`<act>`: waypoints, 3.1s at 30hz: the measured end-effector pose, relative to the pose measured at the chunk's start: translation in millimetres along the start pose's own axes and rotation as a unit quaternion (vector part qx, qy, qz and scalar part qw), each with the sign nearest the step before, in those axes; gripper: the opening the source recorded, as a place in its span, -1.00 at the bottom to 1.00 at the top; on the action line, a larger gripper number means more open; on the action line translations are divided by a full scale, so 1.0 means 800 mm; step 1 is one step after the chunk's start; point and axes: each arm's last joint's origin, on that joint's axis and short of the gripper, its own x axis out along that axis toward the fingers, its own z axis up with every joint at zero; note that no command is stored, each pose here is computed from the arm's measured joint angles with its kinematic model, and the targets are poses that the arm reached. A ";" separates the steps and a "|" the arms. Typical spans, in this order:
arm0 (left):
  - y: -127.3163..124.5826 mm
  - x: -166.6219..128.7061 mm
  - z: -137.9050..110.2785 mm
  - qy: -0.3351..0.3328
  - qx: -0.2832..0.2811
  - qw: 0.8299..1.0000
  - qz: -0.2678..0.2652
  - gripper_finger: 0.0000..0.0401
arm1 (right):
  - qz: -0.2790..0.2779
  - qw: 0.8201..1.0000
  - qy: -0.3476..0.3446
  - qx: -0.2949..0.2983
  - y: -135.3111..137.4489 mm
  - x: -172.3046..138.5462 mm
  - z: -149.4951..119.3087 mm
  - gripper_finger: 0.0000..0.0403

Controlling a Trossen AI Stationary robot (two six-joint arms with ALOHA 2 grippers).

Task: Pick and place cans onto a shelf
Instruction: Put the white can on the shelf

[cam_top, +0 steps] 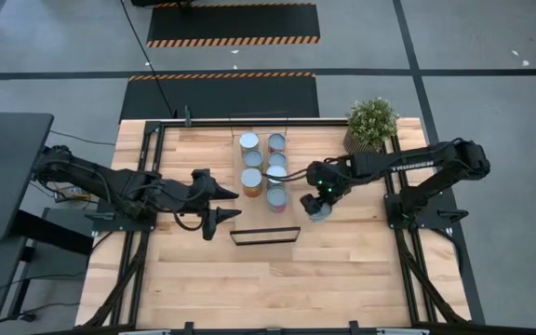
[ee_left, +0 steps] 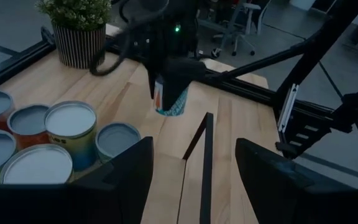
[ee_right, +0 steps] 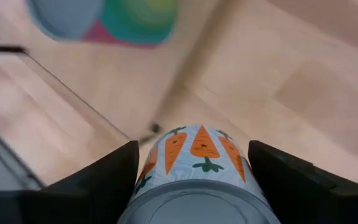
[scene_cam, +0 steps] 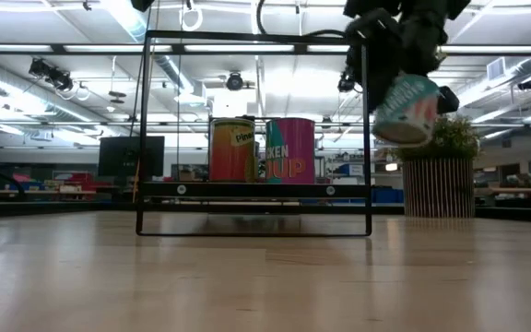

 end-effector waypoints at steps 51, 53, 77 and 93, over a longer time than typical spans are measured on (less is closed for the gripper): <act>0.002 0.001 0.001 -0.001 0.011 1.000 0.003 0.16 | 0.024 0.988 -0.099 0.118 0.112 0.079 0.012 0.70; 0.002 0.001 0.001 -0.001 0.009 1.000 0.003 0.16 | 0.022 0.989 -0.100 0.107 0.111 0.079 0.015 0.70; -0.059 0.001 -0.044 0.058 0.070 0.993 -0.082 0.16 | 0.119 0.981 -0.153 -0.022 0.107 -0.054 -0.006 0.69; -0.073 0.026 -0.076 0.095 0.057 0.993 -0.041 0.16 | 0.103 0.904 -0.200 -0.362 0.174 -0.007 -0.174 0.54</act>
